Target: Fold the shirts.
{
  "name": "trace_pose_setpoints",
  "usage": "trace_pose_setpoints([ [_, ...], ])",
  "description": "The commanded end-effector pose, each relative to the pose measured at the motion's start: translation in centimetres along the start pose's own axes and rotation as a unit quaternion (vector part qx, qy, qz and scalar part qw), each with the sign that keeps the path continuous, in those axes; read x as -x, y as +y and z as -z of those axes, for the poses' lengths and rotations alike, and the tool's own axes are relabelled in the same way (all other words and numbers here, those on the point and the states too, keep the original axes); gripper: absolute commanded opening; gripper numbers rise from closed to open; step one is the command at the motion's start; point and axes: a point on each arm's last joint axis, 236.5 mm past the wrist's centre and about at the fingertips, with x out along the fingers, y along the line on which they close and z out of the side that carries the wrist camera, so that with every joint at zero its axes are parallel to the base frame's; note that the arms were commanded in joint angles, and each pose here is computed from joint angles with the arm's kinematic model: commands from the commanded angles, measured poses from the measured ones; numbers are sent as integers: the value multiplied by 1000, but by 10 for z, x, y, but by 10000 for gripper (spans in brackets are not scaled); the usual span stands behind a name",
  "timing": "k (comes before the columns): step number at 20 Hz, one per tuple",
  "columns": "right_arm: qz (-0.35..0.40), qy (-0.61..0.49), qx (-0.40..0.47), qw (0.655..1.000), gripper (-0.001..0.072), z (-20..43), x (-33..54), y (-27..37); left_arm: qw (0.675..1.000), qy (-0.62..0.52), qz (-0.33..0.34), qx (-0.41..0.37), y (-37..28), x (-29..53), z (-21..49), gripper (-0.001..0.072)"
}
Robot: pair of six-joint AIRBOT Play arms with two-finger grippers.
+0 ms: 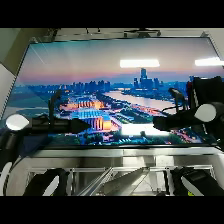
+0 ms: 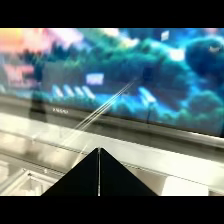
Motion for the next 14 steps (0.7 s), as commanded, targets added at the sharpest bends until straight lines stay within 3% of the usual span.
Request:
trace_pose_setpoints([
  [1, -13, -15, 28, 999, 16, 5, -15, 15, 1000, 0, -6, 4, 9, -11, 26, 10],
  [14, -13, -9, 28, 999, 17, 8, -15, 14, 1000, -20, -9, -4, 9, -9, 24, 9],
])
